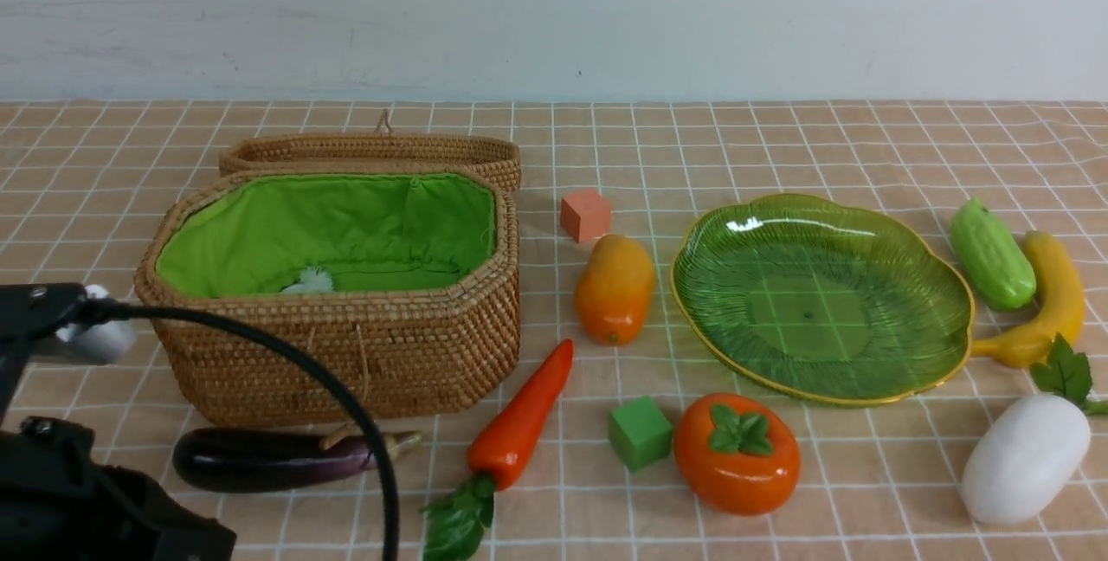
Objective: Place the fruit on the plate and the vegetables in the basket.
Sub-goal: Use the left arm to grab an eggplant and put it into the left basket
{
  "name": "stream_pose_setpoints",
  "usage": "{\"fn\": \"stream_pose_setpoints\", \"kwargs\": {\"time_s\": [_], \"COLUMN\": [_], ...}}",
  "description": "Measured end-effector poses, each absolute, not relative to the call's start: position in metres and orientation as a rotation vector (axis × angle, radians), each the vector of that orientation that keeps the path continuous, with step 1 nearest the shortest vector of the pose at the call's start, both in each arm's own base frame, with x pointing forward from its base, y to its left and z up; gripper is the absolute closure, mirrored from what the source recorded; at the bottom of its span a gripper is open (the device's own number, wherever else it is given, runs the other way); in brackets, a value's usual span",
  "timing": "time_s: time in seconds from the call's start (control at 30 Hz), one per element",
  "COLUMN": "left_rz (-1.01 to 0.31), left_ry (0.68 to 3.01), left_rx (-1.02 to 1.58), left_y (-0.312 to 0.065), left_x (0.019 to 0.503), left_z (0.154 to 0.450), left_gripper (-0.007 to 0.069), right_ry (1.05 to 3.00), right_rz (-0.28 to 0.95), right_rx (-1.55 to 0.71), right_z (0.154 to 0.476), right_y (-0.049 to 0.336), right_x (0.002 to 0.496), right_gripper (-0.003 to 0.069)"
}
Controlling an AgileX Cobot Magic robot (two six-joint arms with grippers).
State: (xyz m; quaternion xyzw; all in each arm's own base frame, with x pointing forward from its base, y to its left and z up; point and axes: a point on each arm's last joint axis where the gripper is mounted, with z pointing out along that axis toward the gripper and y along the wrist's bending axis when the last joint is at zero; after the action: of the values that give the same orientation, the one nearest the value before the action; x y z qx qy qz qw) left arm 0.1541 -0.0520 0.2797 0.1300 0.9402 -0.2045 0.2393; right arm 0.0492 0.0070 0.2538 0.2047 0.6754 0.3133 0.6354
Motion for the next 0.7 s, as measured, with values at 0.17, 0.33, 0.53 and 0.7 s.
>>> {"fn": "stream_pose_setpoints", "kwargs": {"time_s": [0.17,0.33,0.53,0.7], "left_rz": [-0.484,-0.249,-0.089,0.101], "left_ry": [2.579,2.556,2.497,2.392], "left_rx": [0.788,1.124,1.316,1.529], "left_y": [-0.079,-0.100,-0.106,-0.101], "left_x": [0.170,0.192,0.222,0.236], "left_z": [0.269,0.260,0.249,0.237], "left_gripper": [0.0638,0.0638,0.0638,0.0604], "right_ry": [1.822,2.035,2.022,2.011], "right_rz": [0.710,0.723,0.817,0.828], "right_rx": [0.068,-0.411,-0.659,-0.717], "right_z": [0.317,0.350,0.359,0.359], "right_y": [0.016,0.021,0.021,0.021], "right_x": [0.038,0.025,0.017,0.017], "right_gripper": [0.0597,0.0608,0.0608,0.0607]}}
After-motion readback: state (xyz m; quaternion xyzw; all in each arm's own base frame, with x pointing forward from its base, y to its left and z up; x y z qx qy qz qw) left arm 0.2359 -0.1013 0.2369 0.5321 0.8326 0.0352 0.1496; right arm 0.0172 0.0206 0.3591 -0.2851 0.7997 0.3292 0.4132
